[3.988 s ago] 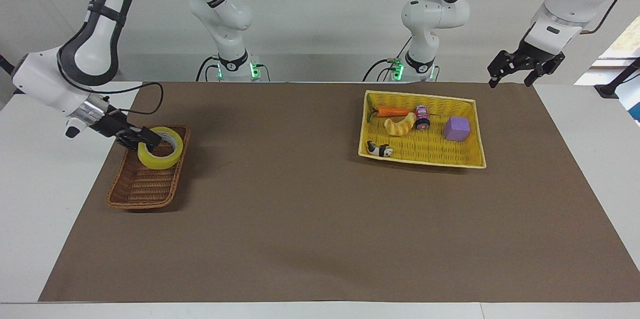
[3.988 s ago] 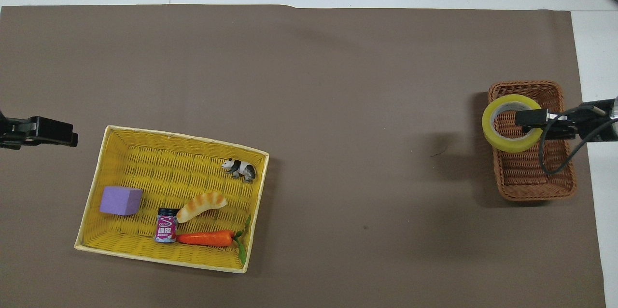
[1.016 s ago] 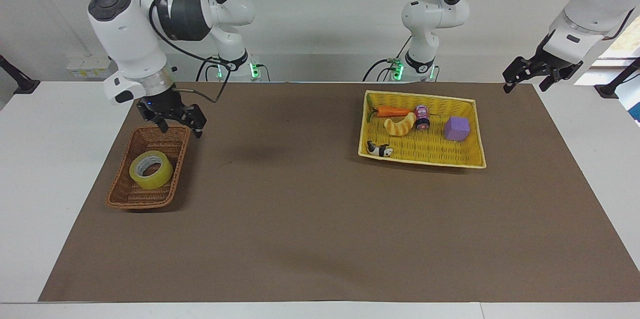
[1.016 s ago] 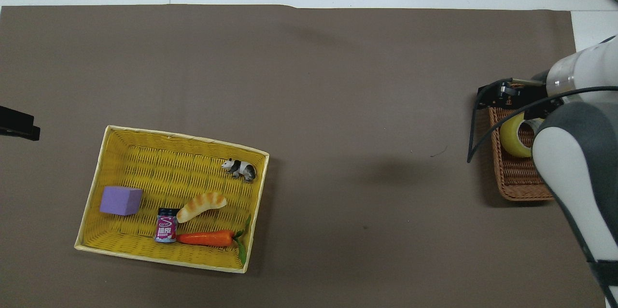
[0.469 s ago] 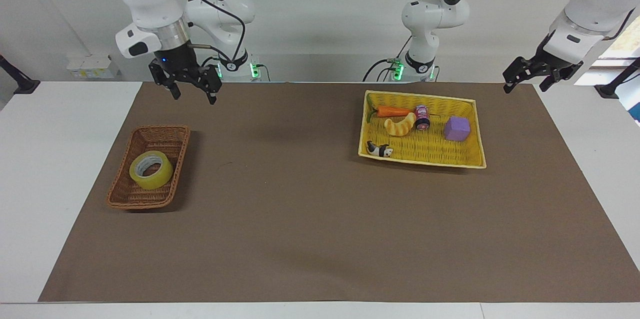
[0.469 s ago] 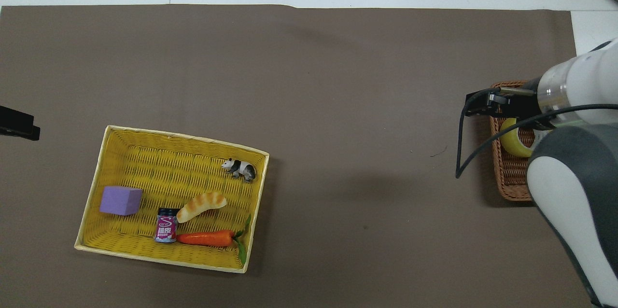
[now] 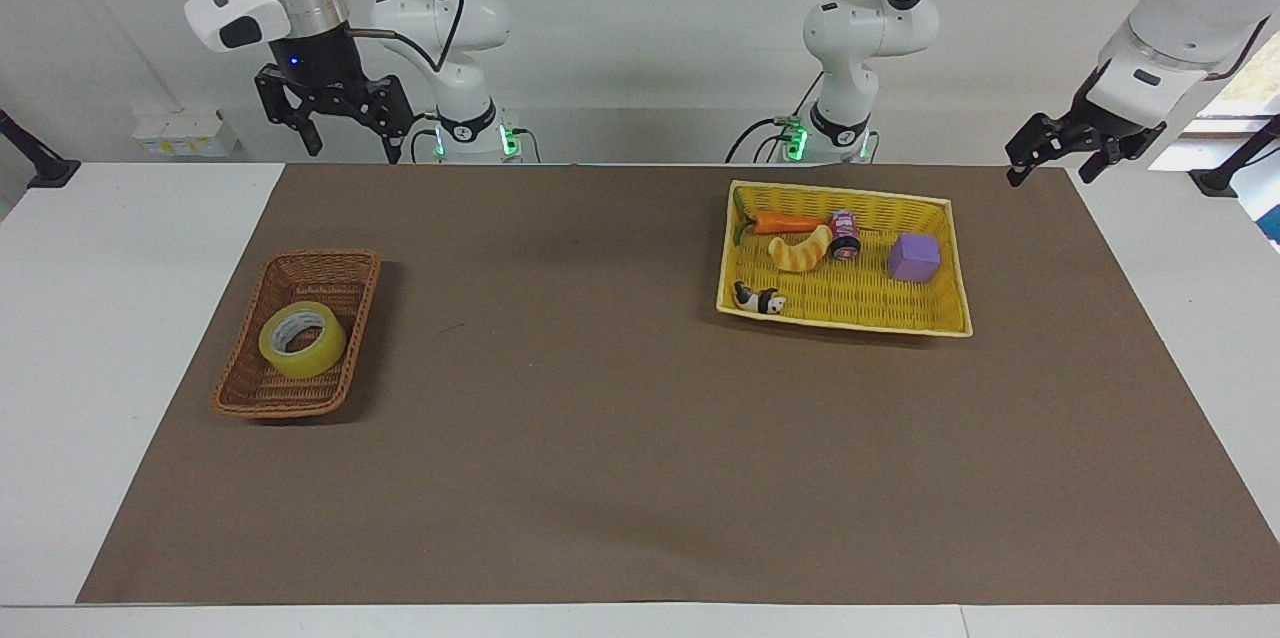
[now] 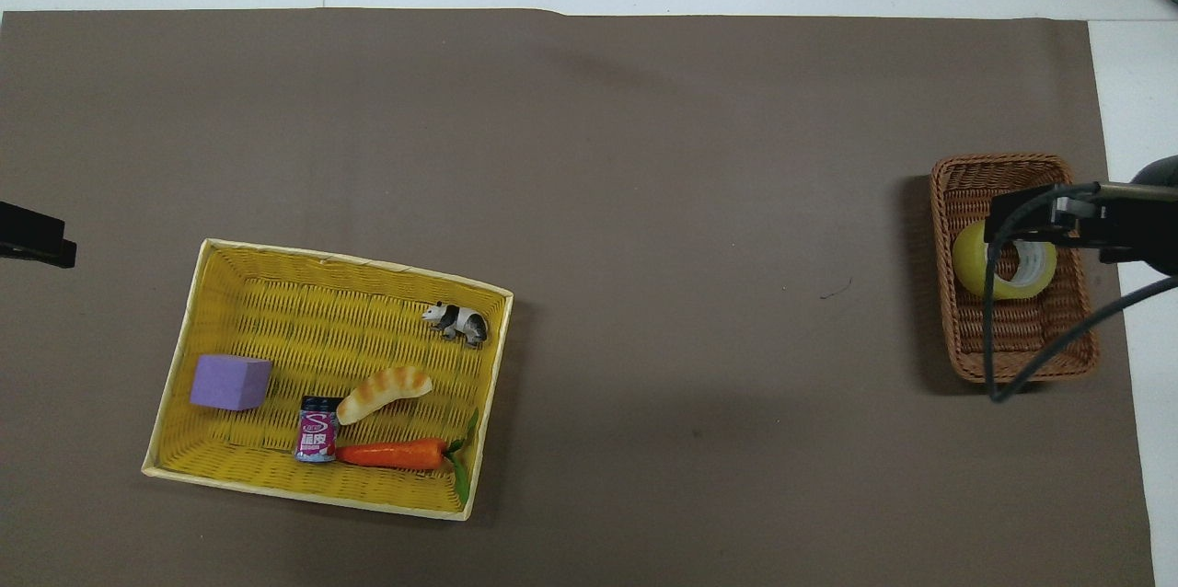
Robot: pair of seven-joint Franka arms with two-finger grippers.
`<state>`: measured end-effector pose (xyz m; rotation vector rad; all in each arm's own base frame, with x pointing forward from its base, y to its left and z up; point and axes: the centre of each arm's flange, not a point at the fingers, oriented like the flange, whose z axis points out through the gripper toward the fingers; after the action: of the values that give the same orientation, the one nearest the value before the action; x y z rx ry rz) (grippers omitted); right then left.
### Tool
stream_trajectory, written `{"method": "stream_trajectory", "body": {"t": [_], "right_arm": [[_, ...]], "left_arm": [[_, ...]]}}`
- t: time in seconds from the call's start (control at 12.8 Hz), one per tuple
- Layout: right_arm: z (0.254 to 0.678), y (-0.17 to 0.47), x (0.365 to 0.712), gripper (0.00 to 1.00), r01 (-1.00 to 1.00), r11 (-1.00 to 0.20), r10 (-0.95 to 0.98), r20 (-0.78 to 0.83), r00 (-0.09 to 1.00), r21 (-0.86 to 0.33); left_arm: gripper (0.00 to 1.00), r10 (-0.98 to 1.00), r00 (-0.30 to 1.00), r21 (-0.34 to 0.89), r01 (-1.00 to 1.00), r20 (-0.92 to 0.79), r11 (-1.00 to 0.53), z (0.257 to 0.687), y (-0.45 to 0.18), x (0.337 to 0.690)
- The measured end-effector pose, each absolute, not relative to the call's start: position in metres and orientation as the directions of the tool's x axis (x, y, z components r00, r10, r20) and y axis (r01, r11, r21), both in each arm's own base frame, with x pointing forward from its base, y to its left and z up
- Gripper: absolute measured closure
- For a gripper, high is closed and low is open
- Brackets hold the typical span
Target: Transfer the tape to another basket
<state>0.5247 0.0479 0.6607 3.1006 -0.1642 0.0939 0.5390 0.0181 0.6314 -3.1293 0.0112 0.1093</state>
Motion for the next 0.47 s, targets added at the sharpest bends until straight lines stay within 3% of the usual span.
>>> {"method": "stream_trajectory", "body": {"t": [0.47], "right_arm": [[0.6524, 0.0521, 0.5201, 0.0, -0.103, -0.995, -0.103, 0.037, 0.994, 0.001]], "left_arm": [[0.0, -0.007, 0.998, -0.01, -0.008, -0.07, -1.0, 0.6314, 0.0181, 0.539]]}}
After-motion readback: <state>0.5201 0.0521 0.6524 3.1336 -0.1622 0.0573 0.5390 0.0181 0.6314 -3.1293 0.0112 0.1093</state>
